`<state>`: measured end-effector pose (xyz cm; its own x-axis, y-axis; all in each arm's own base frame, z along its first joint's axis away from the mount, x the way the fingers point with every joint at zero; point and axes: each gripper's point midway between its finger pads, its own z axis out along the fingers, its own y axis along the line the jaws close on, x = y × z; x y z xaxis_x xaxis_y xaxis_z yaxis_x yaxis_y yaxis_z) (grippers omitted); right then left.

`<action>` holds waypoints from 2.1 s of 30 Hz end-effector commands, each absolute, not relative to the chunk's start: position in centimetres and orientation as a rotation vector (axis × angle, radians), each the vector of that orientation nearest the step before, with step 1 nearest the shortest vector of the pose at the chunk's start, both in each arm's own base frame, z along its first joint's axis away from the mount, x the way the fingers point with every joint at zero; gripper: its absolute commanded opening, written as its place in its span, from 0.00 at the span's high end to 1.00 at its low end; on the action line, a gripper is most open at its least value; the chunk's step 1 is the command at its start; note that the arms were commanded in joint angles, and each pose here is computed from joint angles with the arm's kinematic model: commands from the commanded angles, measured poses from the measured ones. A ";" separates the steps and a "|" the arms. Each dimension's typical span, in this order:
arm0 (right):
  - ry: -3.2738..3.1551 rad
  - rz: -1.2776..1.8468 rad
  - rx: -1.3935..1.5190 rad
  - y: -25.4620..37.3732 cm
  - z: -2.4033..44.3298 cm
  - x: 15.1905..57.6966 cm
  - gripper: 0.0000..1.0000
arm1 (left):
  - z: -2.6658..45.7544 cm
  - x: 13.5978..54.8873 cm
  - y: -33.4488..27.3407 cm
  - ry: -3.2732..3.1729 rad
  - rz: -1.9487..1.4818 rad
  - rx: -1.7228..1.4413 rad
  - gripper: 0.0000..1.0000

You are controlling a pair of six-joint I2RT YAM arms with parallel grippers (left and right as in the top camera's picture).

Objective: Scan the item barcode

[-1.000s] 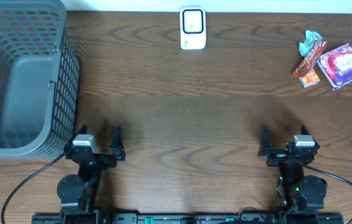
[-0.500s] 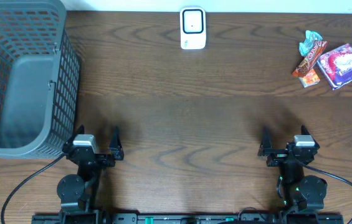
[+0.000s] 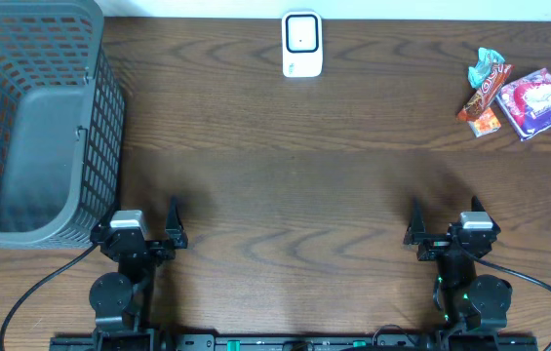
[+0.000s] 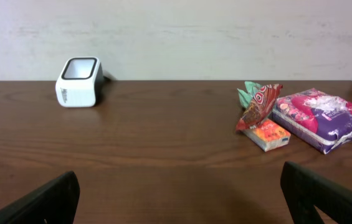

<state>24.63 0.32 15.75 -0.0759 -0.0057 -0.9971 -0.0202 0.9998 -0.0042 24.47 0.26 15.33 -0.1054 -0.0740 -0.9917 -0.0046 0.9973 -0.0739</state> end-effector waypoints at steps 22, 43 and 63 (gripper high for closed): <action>1.646 0.000 -0.025 0.3 15.7 24.6 0.01 | 13.9 24.4 0.4 1.715 -0.059 -0.078 0.02; 1.646 0.000 -0.025 0.3 15.7 24.6 0.01 | 13.8 24.4 0.4 1.718 -0.059 -0.078 0.02; 1.645 0.000 -0.025 0.3 15.7 24.6 0.01 | 13.8 24.4 0.4 1.718 -0.059 -0.078 0.02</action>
<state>24.63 0.32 15.75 -0.0759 -0.0057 -0.9971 -0.0202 0.9998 -0.0042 24.47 0.32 15.35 -0.1044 -0.0747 -0.9917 -0.0080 0.9972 -0.0743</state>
